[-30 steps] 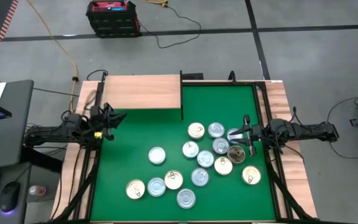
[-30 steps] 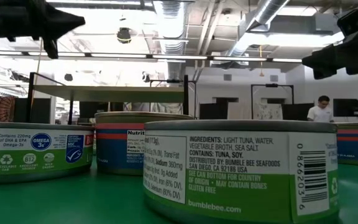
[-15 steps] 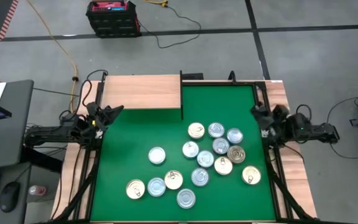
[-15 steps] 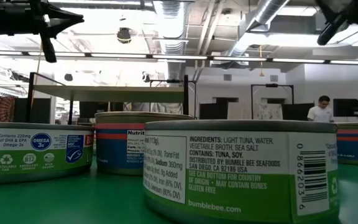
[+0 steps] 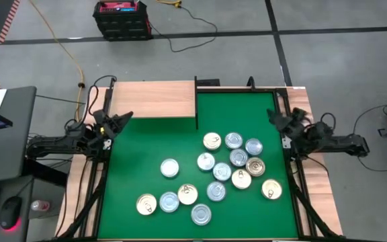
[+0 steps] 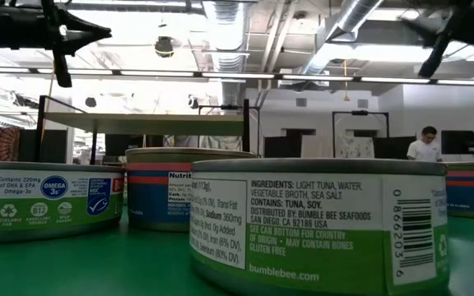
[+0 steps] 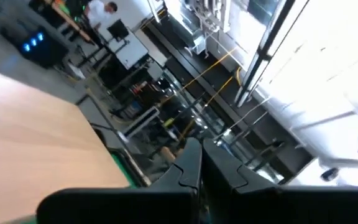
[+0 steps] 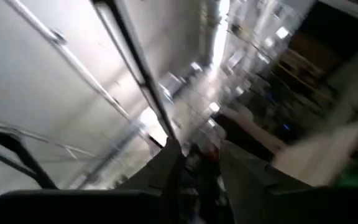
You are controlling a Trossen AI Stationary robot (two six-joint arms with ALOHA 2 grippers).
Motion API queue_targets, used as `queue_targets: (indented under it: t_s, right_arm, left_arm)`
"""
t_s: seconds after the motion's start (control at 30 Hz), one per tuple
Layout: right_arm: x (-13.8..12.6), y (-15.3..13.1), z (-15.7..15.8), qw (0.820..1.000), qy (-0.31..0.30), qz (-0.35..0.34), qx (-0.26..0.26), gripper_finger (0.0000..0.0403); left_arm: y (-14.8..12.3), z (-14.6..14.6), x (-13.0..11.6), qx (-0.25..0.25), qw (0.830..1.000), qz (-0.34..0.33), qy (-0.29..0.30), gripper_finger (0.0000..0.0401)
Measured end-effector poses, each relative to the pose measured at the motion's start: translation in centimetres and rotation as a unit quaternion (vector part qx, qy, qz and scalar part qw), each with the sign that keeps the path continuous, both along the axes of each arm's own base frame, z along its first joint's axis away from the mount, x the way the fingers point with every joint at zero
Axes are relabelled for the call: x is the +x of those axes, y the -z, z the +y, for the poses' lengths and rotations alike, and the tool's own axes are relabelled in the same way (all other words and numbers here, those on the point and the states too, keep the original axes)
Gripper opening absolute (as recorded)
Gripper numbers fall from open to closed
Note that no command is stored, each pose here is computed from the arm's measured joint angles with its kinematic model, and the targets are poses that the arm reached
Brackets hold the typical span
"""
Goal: Stack canned seafood by type on shelf
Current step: Put the green tuna can on the shelf
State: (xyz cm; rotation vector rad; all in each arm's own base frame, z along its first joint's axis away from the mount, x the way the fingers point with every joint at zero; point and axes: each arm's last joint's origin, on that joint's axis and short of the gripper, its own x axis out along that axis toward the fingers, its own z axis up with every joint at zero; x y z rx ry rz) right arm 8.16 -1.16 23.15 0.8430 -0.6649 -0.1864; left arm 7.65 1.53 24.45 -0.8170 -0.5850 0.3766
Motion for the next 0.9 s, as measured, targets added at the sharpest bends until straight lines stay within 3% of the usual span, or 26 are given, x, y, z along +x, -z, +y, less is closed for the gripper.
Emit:
queue_targets:
  t_s: [0.17, 0.3, 0.37, 0.53, 0.67, 0.77, 0.9]
  right_arm:
    - [2.1, 0.7, -0.1, 0.989, -0.021, 0.120, 0.089, 0.0115]
    - [3.5, -1.0, -0.3, 0.980, -0.009, 0.172, 0.096, 0.0109]
    - [4.1, -1.9, -0.5, 0.968, 0.003, 0.233, 0.097, 0.0109]
    - [5.0, -4.5, -1.5, 0.907, -0.005, 0.413, 0.080, 0.0109]
    - [6.1, -5.8, -2.7, 0.857, -0.049, 0.510, 0.054, 0.0109]
    - [7.0, -4.9, -4.0, 0.818, -0.093, 0.563, 0.069, 0.0109]
    - [8.2, -2.6, -5.9, 0.767, -0.152, 0.616, 0.098, 0.0113]
  left_arm:
    - [0.0, -0.5, 0.4, 0.023, 0.996, 0.000, 0.087, 0.0001]
    - [-0.4, -0.8, 1.0, 0.046, 0.989, 0.034, 0.137, 0.0001]
    - [-1.0, -0.8, 1.4, 0.060, 0.985, 0.070, 0.145, 0.0001]
    - [-3.8, -0.8, 3.1, 0.097, 0.973, 0.162, 0.133, 0.0001]
    - [-6.0, -0.6, 4.7, 0.105, 0.960, 0.245, 0.087, 0.0017]
    - [-7.2, -0.3, 6.2, 0.107, 0.943, 0.311, 0.051, 0.0047]
    - [-7.9, 0.0, 8.8, 0.117, 0.917, 0.379, 0.051, 0.0098]
